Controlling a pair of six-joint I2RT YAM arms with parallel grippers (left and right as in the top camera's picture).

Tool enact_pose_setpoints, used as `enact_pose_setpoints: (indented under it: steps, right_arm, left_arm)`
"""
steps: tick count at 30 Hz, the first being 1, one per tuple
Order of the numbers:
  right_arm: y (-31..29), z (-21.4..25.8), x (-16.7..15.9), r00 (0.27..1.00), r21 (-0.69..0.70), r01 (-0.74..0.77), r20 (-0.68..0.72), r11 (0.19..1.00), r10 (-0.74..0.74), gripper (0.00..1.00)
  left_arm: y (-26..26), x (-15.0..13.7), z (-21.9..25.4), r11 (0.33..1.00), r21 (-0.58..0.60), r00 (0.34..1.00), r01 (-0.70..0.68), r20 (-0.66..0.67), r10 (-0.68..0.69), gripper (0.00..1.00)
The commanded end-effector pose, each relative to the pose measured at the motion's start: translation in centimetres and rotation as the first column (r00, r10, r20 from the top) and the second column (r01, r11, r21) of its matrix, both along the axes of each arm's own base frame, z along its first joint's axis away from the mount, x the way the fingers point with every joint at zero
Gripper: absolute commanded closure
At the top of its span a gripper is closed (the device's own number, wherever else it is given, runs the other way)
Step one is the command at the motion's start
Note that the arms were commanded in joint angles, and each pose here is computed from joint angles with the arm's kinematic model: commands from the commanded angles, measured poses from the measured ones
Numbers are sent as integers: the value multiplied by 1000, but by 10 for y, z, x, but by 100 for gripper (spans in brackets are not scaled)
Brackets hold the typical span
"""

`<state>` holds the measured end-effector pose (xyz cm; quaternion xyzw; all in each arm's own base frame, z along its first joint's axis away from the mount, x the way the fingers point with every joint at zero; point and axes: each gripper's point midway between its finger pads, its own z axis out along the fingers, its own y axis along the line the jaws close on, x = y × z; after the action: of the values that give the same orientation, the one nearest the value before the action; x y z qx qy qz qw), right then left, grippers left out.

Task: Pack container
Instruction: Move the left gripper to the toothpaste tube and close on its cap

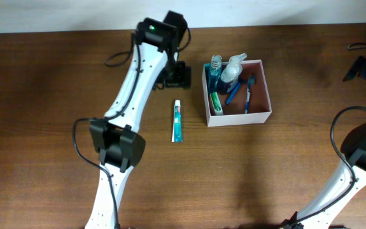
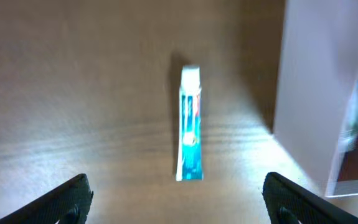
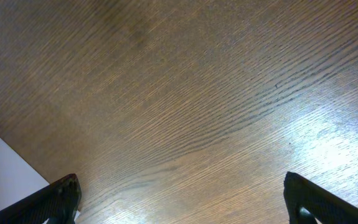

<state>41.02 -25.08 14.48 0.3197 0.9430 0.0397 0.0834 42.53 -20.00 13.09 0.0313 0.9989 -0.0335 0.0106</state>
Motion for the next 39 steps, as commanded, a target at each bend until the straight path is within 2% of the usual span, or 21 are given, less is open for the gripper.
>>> enact_pose_setpoints:
  steps: [1, 5, 13, 21, 30, 31, 34, 37, 39]
  right_arm:
    - [-4, 6, -2, 1000, -19, 4, 6, 1000, -4, 1]
    - [-4, 6, -2, 1000, -19, 3, 6, 1000, -3, 1]
    - [-4, 6, -2, 1000, -19, 3, 6, 1000, -3, 1]
    - [-4, 6, -2, 1000, -19, 3, 6, 1000, -3, 1]
    - [-4, 6, -2, 1000, -19, 4, 6, 1000, -4, 1]
    - [-4, 6, -2, 1000, -19, 3, 6, 1000, -3, 1]
    - [-4, 6, -2, 1000, -19, 4, 6, 1000, -4, 1]
    - [-4, 6, -2, 1000, -19, 3, 6, 1000, -3, 1]
    - [-4, 6, -2, 1000, -19, 3, 6, 1000, -3, 1]
  left_arm:
    - [2, -14, -13, 1000, 2, 997, 12, -77, -12, 11]
    - [7, -23, -32, 1000, 30, 991, 4, -135, 0, 10]
    - [-3, -27, -69, 998, 41, 987, 48, -157, -41, 11]
    - [-3, -38, -106, 998, 61, 981, 30, -195, -17, 11]
    - [-3, -39, -124, 998, 64, 981, 7, -192, 5, 11]
    - [-3, -38, -125, 998, 63, 982, 7, -191, 6, 16]
    - [-4, -37, -128, 998, 60, 983, 6, -185, 5, 22]
    - [-4, -36, -129, 998, 57, 984, 6, -181, 5, 34]
    - [-5, -35, -129, 999, 53, 984, 5, -178, 4, 38]
